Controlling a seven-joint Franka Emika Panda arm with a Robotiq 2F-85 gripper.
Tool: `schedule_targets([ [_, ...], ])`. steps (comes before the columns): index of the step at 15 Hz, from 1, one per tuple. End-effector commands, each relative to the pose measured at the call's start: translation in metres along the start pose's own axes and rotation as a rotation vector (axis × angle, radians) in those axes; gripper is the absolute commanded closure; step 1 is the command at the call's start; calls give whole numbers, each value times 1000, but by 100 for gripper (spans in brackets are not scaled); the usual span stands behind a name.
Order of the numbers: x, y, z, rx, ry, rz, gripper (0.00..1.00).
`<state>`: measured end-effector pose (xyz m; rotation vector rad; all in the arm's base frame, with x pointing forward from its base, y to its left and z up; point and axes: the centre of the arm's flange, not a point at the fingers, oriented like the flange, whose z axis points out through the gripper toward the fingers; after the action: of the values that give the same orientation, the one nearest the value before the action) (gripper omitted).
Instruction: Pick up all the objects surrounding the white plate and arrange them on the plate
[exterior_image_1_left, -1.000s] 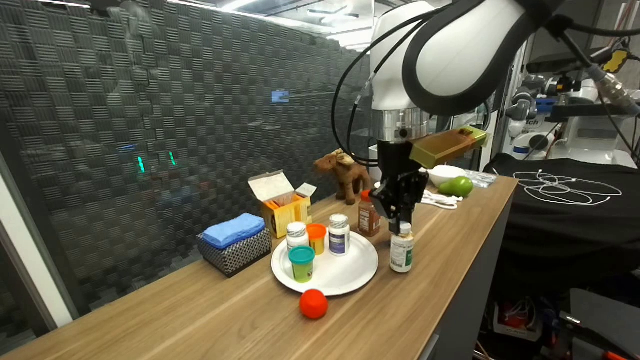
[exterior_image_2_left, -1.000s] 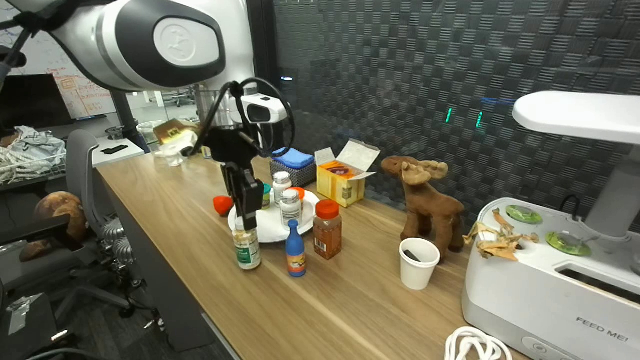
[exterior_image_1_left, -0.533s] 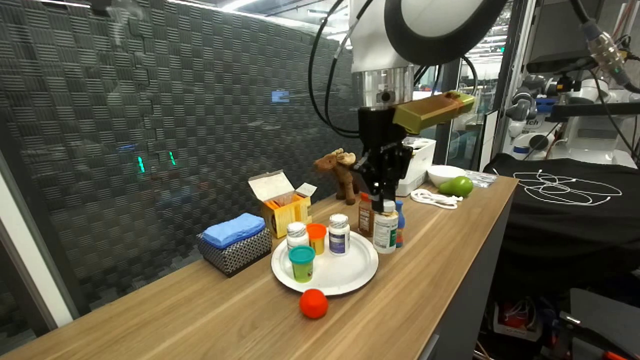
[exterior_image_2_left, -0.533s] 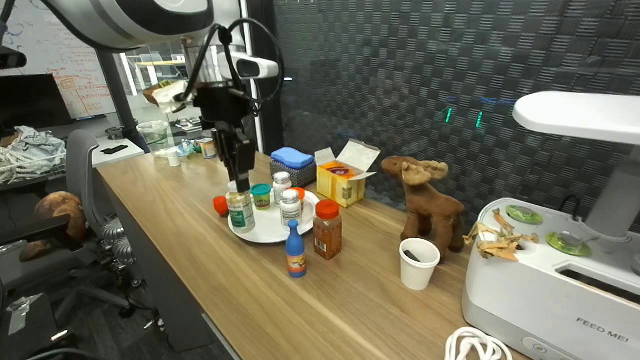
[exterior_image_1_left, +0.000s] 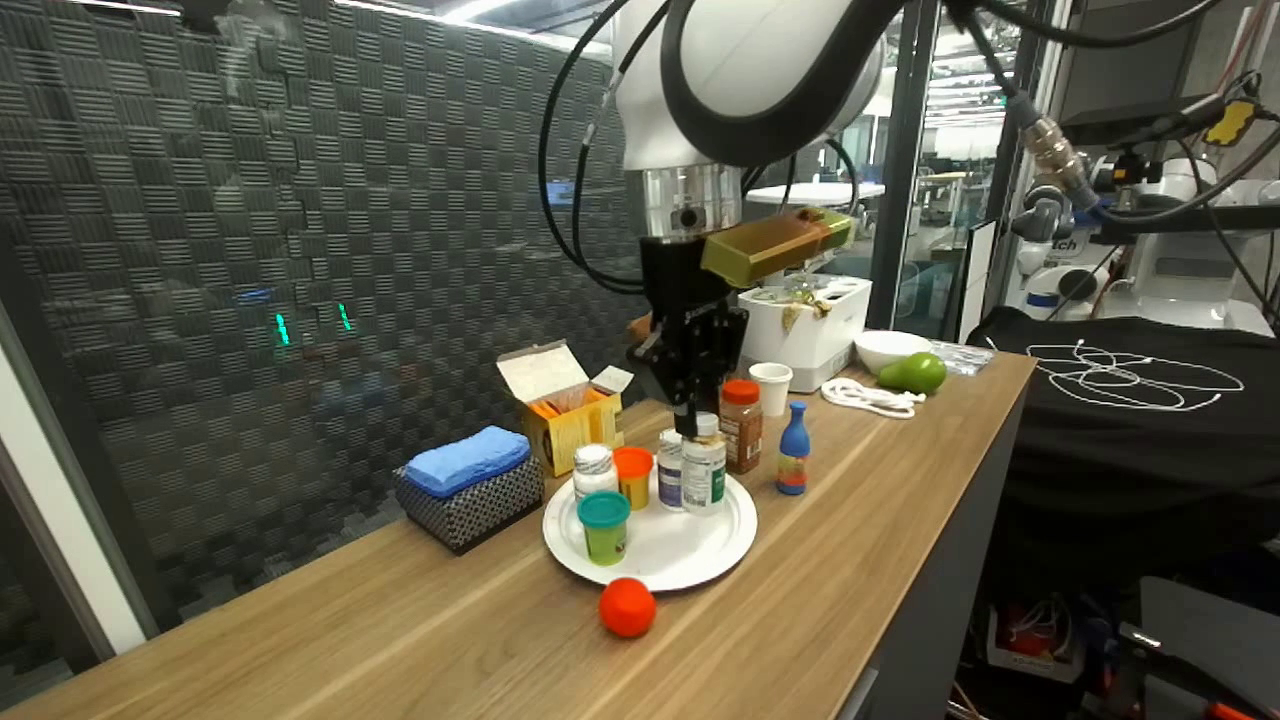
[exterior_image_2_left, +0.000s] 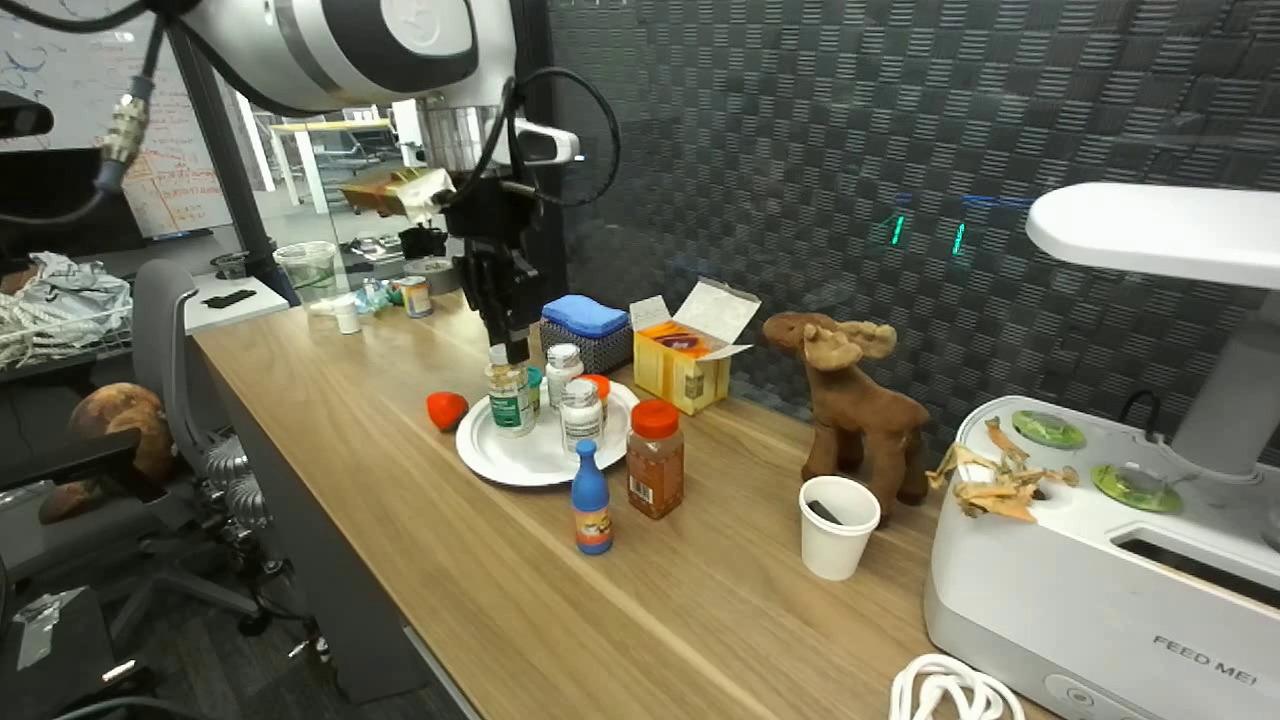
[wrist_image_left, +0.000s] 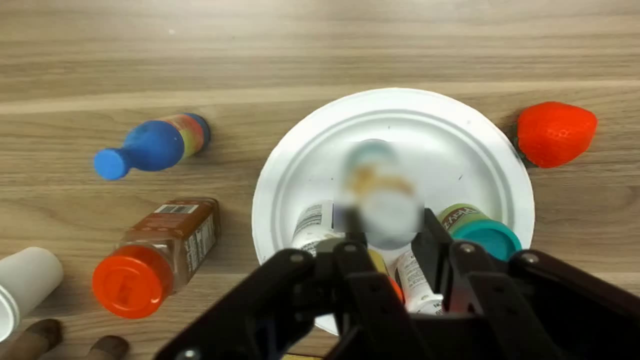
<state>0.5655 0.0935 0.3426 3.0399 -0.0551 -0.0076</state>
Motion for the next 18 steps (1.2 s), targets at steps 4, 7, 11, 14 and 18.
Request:
schedule_targets([
  [4, 61, -12, 17, 25, -18, -60, 92],
  [7, 73, -15, 24, 38, -19, -68, 92],
  [11, 81, -23, 32, 61, -36, -85, 92],
  [14, 81, -29, 35, 54, -52, -104, 62],
  [18, 71, -31, 22, 29, -36, -106, 21],
])
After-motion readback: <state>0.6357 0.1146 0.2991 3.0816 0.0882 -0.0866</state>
